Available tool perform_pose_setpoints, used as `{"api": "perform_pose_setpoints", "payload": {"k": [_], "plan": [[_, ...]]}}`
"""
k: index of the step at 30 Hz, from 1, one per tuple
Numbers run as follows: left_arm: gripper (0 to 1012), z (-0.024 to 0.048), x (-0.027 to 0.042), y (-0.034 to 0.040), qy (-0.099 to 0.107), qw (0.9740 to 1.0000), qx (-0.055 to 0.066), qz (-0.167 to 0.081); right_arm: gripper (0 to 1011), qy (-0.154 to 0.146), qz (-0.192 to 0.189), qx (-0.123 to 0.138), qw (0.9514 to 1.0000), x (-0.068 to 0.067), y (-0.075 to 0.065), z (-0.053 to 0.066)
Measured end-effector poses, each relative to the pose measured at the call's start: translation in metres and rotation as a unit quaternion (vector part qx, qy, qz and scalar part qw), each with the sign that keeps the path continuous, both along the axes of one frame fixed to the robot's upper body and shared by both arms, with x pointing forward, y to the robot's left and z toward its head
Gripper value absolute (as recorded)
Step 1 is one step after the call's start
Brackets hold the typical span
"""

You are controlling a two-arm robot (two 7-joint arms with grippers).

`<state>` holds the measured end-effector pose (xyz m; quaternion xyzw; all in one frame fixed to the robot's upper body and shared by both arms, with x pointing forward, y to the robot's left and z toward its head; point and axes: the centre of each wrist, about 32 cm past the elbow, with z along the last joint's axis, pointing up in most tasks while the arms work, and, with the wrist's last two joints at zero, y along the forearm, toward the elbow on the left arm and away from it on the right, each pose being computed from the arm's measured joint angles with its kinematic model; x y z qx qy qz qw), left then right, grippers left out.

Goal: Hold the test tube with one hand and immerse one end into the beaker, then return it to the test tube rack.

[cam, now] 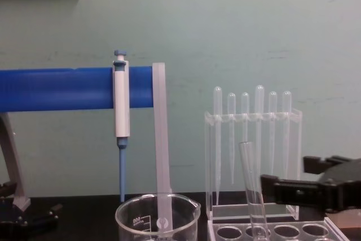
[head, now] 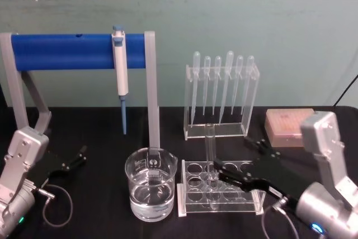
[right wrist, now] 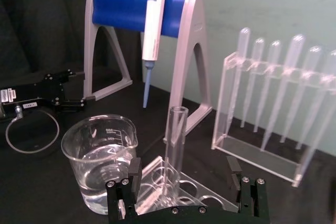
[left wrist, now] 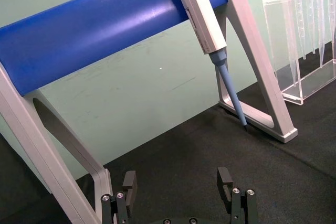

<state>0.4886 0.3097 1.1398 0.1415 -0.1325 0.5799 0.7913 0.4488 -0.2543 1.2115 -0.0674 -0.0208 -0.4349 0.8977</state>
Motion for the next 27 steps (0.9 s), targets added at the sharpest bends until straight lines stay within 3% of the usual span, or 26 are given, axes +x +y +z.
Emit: {"api": "perform_pose_setpoints", "payload": {"k": [1,9,14,19,27], "plan": [[1000,0.0,0.0,0.0,0.0,1.0,0.0,0.0,1003,0.0,0.0,0.0,1.0,0.0,0.0,0.0],[1000,0.0,0.0,0.0,0.0,1.0,0.0,0.0,1003,0.068,0.011,0.015,0.9975,0.039,0.022,0.0],[1000,0.0,0.0,0.0,0.0,1.0,0.0,0.0,1003,0.086,0.016,0.026,0.9958,0.052,0.03,0.0],[1000,0.0,0.0,0.0,0.0,1.0,0.0,0.0,956,0.094,0.016,0.028,0.995,0.058,0.036,0.001],[1000,0.0,0.0,0.0,0.0,1.0,0.0,0.0,734,0.087,0.01,0.015,0.9961,0.054,0.039,0.004]]}}
